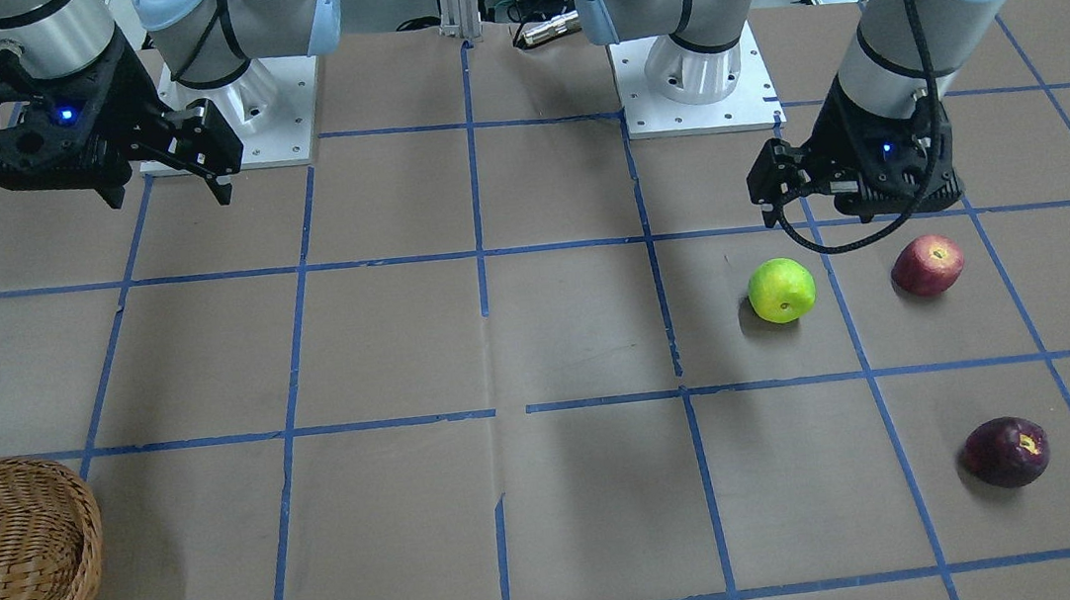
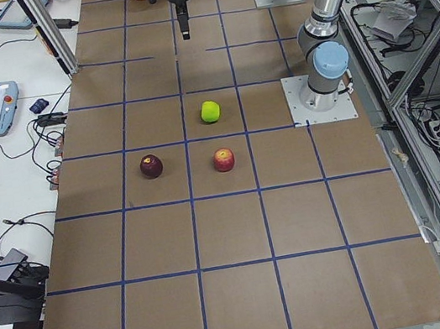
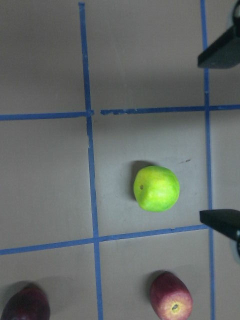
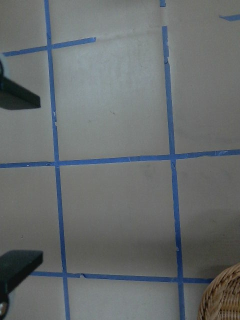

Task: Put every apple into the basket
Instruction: 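Move the left gripper to the green apple and grasp it, then carry the green apple to the table center, release, withdraw left gripper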

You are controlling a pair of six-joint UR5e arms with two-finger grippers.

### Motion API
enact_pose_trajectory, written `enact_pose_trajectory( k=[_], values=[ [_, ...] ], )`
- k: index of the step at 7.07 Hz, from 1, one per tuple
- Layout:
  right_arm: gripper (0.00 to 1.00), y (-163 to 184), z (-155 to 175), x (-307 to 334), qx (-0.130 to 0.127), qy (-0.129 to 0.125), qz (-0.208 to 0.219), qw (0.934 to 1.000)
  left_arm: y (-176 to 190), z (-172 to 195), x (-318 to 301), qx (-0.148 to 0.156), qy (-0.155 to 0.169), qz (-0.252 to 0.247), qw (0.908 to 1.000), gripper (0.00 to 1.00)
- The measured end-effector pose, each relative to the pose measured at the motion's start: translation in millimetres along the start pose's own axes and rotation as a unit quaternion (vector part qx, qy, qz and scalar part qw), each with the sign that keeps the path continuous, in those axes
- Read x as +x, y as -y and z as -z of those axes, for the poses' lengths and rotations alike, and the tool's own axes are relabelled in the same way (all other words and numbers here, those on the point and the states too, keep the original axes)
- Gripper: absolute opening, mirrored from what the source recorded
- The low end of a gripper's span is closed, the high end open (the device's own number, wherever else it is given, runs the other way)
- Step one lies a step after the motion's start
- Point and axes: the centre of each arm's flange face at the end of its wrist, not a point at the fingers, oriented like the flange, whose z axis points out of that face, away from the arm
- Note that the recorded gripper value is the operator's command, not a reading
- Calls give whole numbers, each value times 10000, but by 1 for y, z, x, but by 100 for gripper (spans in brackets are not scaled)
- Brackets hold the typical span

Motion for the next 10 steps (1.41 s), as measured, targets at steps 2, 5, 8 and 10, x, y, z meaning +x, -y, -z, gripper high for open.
enact_pose_trajectory(
  k=[2, 5, 8, 10],
  values=[
    [100, 0, 0, 0, 1, -1, 0, 10000, -3, -78, -35, -102, -42, -132, 9999, 100],
    [100, 0, 0, 0, 3, -1, 5, 10000, -9, -157, -40, -657, -263, -272, 9971, 100],
    [100, 0, 0, -2, 8, 5, 24, 10000, -1, -202, -41, -1065, -422, -321, 9929, 31],
    [100, 0, 0, -3, 16, 6, 29, 10000, 4, -210, -42, -1129, -440, -307, 9922, 10]
  ],
)
